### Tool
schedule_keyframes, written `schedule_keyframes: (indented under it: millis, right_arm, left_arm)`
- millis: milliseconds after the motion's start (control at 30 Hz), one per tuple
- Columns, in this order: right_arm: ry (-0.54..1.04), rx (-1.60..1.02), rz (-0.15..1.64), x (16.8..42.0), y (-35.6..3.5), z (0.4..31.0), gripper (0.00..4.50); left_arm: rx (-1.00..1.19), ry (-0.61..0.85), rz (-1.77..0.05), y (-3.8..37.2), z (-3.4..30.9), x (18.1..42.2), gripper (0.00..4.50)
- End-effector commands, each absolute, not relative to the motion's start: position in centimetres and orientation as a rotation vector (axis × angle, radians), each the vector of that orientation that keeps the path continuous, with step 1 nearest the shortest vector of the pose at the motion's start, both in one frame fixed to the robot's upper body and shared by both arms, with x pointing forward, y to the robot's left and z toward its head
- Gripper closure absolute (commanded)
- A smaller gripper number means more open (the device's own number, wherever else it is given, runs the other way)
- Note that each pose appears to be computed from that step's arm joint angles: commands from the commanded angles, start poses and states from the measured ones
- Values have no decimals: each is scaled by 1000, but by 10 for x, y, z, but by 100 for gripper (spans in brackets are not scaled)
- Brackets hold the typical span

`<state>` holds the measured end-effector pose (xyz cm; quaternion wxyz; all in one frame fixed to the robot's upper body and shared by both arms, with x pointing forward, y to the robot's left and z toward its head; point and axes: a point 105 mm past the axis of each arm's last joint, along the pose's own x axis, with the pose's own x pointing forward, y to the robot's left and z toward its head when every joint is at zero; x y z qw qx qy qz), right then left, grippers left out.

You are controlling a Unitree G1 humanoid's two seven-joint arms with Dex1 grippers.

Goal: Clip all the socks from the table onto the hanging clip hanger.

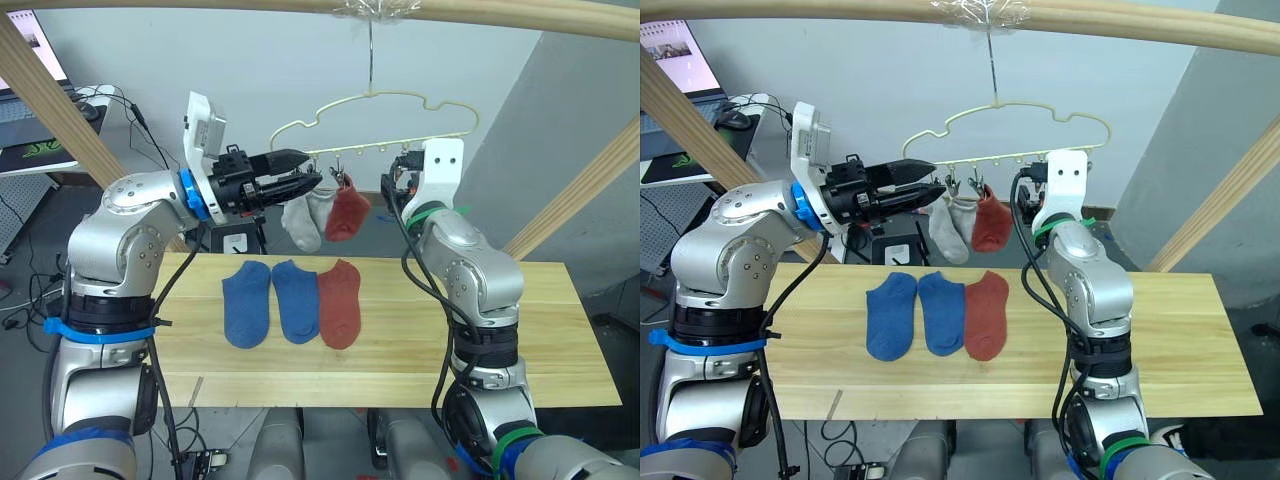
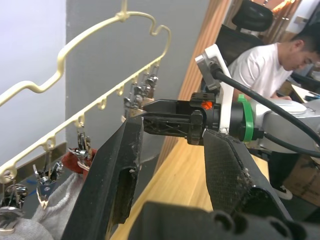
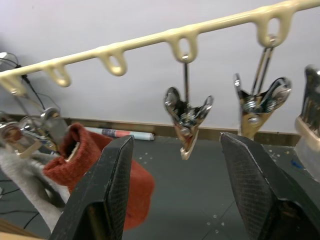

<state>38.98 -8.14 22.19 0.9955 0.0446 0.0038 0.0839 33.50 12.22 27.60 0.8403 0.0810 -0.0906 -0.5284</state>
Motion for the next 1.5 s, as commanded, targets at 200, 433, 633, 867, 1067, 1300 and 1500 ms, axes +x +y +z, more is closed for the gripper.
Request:
schedule_keyframes:
  millis: [200, 433, 633, 867, 1067, 1300, 1500]
  right_arm:
    - [-89, 100, 169, 402, -83, 250, 165]
    - [-97, 101, 183, 410, -80, 254, 165]
    - [-87, 100, 181, 414, -80, 252, 203]
    - [-90, 107, 189, 416, -77, 256, 203]
    - [-98, 118, 218, 419, -67, 265, 203]
    - [-91, 119, 227, 422, -62, 265, 203]
    - [-46, 64, 195, 423, -68, 251, 203]
  left_arm:
    - [213, -240, -1087, 121, 286, 331, 232]
    - [215, -241, -1074, 121, 286, 330, 232]
    - [215, -239, -1065, 122, 285, 330, 232]
    - [216, -239, -1058, 122, 284, 330, 232]
    - [219, -239, -1049, 122, 283, 329, 232]
    - [220, -238, -1037, 123, 281, 329, 232]
    - [225, -240, -1034, 123, 282, 329, 232]
